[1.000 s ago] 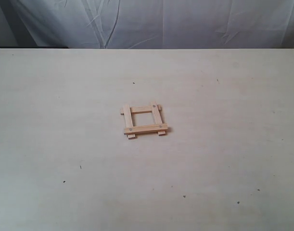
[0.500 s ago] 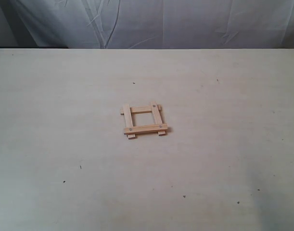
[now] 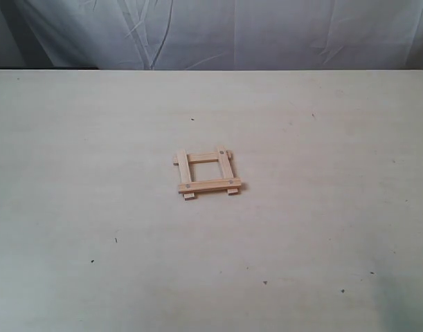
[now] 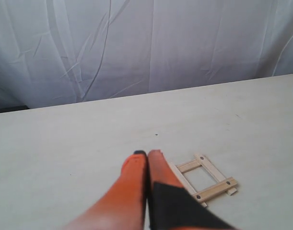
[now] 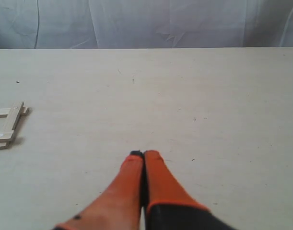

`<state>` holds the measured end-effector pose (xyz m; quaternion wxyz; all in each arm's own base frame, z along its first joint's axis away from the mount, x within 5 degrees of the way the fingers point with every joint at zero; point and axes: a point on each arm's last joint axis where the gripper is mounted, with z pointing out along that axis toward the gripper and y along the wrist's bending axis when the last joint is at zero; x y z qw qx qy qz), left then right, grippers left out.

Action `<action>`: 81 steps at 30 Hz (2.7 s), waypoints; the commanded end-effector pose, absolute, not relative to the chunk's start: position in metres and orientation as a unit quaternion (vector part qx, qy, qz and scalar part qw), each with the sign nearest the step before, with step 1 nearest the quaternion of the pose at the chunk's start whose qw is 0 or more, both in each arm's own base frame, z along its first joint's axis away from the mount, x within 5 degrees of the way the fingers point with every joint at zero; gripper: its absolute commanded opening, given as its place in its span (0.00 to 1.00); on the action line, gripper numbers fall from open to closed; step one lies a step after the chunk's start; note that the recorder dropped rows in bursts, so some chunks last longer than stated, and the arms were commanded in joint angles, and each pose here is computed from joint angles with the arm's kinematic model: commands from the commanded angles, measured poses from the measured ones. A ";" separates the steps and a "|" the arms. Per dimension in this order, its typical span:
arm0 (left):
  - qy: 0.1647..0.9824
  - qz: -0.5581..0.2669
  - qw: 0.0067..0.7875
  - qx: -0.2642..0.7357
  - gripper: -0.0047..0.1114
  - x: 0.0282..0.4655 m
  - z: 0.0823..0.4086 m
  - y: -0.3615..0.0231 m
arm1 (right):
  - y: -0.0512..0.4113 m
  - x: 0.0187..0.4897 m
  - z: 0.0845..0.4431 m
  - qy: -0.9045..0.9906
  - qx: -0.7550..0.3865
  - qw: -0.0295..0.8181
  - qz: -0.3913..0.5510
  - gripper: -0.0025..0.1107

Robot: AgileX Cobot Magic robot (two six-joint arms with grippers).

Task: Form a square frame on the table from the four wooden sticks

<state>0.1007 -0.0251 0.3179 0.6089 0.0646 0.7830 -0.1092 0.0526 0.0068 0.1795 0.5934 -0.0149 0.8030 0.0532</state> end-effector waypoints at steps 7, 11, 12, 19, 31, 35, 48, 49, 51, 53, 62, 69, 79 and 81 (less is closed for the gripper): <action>0.781 -0.112 0.611 0.063 0.04 0.100 0.317 -0.025 | 0.007 0.053 0.180 0.798 -0.008 0.599 0.059 0.02; 0.781 -0.035 0.613 0.115 0.04 0.099 0.315 -0.020 | 0.007 0.053 0.180 0.798 -0.006 0.599 0.061 0.02; 0.778 -0.024 0.618 0.110 0.04 0.094 0.309 -0.017 | 0.007 0.053 0.180 0.798 -0.006 0.599 0.061 0.02; 0.767 0.022 0.633 0.102 0.04 0.055 0.228 -0.006 | 0.007 0.053 0.180 0.798 -0.006 0.599 0.061 0.02; 0.764 0.024 0.637 0.101 0.04 0.055 0.188 -0.006 | 0.007 0.053 0.181 0.797 -0.006 0.601 0.061 0.02; 0.760 0.017 0.643 0.094 0.04 0.055 0.190 -0.006 | 0.007 0.053 0.181 0.797 -0.006 0.601 0.061 0.02; 0.765 -0.053 0.641 0.021 0.04 0.055 0.190 -0.007 | 0.007 0.053 0.180 0.798 -0.006 0.599 0.061 0.02; 0.765 -0.055 0.641 0.018 0.04 0.055 0.190 -0.007 | 0.007 0.053 0.180 0.798 -0.006 0.599 0.061 0.02; 0.766 -0.056 0.640 0.017 0.04 0.055 0.189 -0.007 | 0.007 0.053 0.180 0.798 -0.006 0.599 0.061 0.02; 0.767 -0.052 0.640 0.020 0.04 0.055 0.189 -0.007 | 0.007 0.053 0.180 0.798 -0.006 0.599 0.061 0.02; 0.768 -0.021 0.640 0.017 0.04 0.055 0.189 -0.004 | 0.007 0.053 0.180 0.798 -0.006 0.599 0.061 0.02; 0.768 -0.013 0.641 0.016 0.04 0.055 0.189 -0.003 | 0.007 0.053 0.181 0.797 -0.006 0.601 0.061 0.02; 0.768 -0.013 0.641 0.016 0.04 0.055 0.189 -0.003 | 0.007 0.053 0.181 0.797 -0.006 0.601 0.061 0.02; 0.768 -0.012 0.641 0.017 0.04 0.055 0.189 -0.003 | 0.007 0.053 0.181 0.797 -0.006 0.601 0.061 0.02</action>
